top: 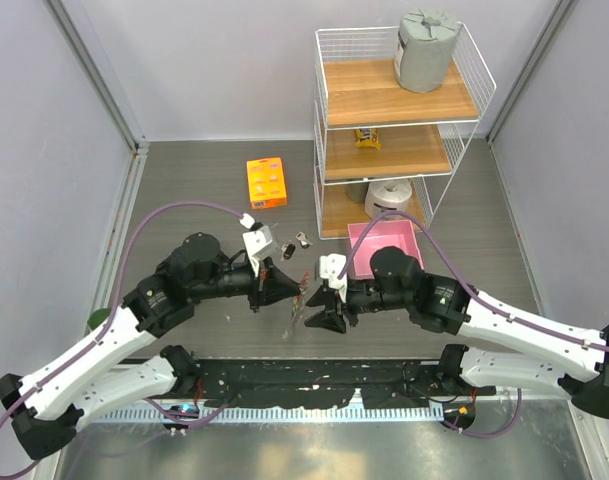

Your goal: Remove the keys from the keyring

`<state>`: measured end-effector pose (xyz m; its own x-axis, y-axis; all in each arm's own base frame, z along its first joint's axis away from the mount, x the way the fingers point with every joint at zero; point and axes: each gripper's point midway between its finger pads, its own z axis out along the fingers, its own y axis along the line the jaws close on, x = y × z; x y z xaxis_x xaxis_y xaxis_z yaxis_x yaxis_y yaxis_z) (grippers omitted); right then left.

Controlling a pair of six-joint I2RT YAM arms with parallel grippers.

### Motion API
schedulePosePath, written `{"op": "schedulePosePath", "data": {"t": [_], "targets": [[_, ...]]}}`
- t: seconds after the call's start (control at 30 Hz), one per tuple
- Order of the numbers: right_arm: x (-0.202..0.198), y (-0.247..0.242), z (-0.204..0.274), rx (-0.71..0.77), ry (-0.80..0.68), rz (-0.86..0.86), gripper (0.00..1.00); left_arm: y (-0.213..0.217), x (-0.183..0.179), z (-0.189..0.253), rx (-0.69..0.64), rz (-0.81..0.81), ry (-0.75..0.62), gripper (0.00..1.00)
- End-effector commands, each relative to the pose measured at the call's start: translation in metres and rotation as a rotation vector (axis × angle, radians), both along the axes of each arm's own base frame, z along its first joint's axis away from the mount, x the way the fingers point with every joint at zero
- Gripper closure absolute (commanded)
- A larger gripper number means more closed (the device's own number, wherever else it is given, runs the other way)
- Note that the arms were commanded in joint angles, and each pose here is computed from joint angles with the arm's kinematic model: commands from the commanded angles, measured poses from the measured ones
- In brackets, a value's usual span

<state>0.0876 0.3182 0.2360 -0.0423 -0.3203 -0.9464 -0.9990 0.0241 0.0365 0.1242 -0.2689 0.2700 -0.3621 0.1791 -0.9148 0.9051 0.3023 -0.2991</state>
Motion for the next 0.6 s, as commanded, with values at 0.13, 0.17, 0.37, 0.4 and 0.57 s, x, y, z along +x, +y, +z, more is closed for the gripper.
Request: {"op": "schedulePosePath", "data": {"t": [0.13, 0.17, 0.37, 0.4, 0.57], "targets": [[0.018, 0.010, 0.042, 0.200, -0.025, -0.108, 0.51, -0.003, -0.008, 0.050, -0.176, -0.063, -0.167, 1.00], [0.021, 0.009, 0.041, 0.200, -0.027, -0.125, 0.51, -0.002, -0.008, 0.052, -0.184, -0.063, -0.173, 1.00], [0.030, 0.000, 0.061, 0.297, -0.050, -0.208, 0.50, 0.003, -0.009, 0.056, -0.210, -0.042, -0.205, 1.00], [0.032, -0.002, 0.061, 0.299, -0.053, -0.220, 0.50, 0.003, -0.009, 0.058, -0.217, -0.042, -0.211, 1.00], [0.033, -0.006, 0.063, 0.298, -0.077, -0.230, 0.50, 0.006, -0.012, 0.062, -0.231, -0.043, -0.223, 1.00]]}}
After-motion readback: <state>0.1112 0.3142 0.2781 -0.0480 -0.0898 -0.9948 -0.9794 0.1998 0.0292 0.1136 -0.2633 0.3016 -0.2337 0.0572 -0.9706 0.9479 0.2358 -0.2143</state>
